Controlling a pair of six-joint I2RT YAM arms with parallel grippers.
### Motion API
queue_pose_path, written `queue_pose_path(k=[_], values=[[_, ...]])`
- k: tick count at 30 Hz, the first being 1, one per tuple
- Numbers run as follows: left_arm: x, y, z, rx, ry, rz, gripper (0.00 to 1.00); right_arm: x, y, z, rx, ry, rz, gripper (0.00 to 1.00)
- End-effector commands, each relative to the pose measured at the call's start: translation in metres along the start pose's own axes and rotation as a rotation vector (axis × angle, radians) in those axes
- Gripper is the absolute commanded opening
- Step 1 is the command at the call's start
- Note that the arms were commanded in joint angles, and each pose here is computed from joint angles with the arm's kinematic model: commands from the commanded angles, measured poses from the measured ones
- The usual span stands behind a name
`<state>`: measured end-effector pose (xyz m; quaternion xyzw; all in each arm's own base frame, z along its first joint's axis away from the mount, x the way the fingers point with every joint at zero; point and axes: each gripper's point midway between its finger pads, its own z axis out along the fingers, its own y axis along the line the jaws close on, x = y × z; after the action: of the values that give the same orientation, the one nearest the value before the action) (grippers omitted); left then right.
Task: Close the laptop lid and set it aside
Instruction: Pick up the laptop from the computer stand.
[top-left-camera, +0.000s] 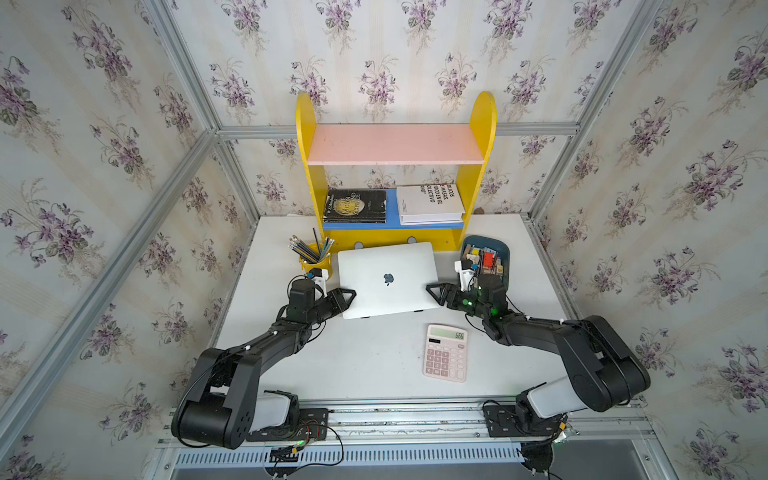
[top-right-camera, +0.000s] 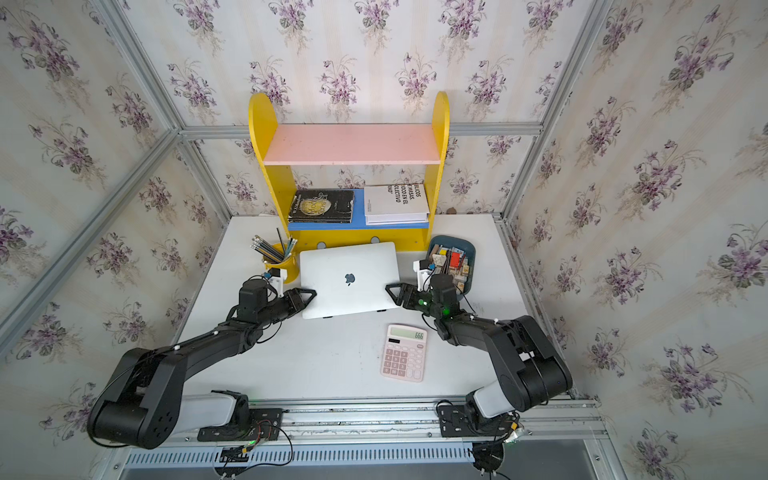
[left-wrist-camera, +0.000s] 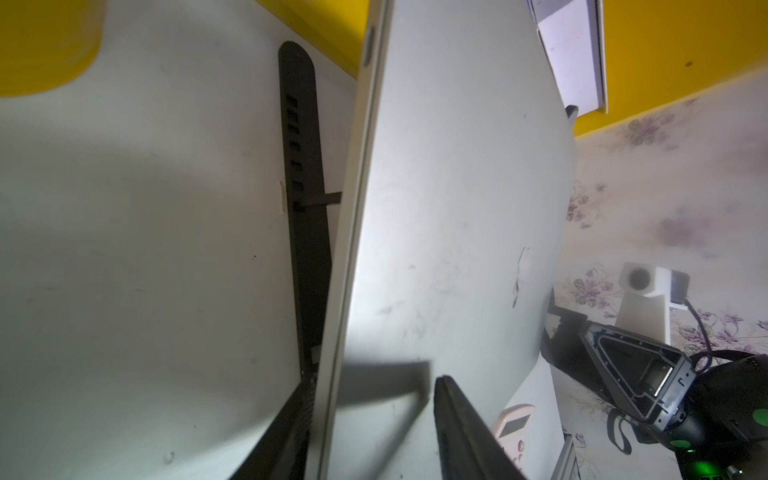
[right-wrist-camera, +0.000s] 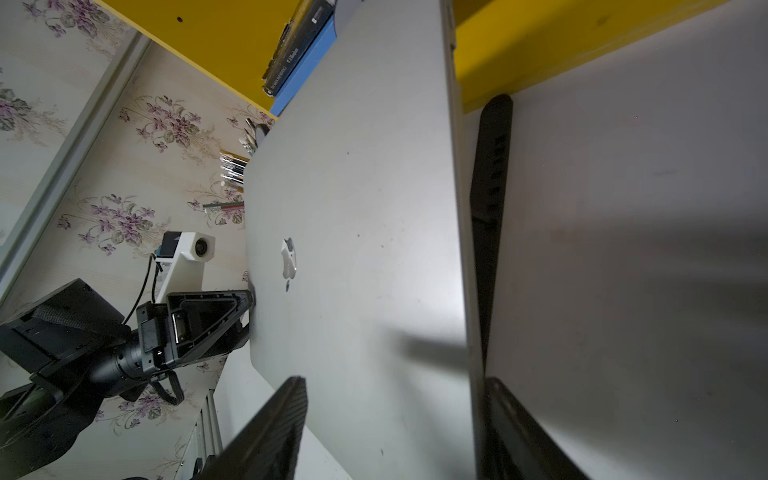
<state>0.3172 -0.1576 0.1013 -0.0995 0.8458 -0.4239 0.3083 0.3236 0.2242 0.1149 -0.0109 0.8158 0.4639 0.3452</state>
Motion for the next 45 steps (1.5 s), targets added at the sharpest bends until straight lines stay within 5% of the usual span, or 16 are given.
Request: queue_pose_path(k=[1,29,45], values=[[0.004,-0.019,-0.004,0.084,0.028,0.014,0.49,-0.004,0.029,-0.004,-0.123,0.003,-0.029,0.68],[-0.003,-0.064,-0.043,0.165,-0.015,0.06,0.44,-0.021,0.073,-0.031,-0.234,-0.049,-0.018,0.44],[-0.011,-0.105,-0.073,0.227,-0.033,0.109,0.25,-0.032,0.1,-0.048,-0.293,-0.073,-0.041,0.32]])
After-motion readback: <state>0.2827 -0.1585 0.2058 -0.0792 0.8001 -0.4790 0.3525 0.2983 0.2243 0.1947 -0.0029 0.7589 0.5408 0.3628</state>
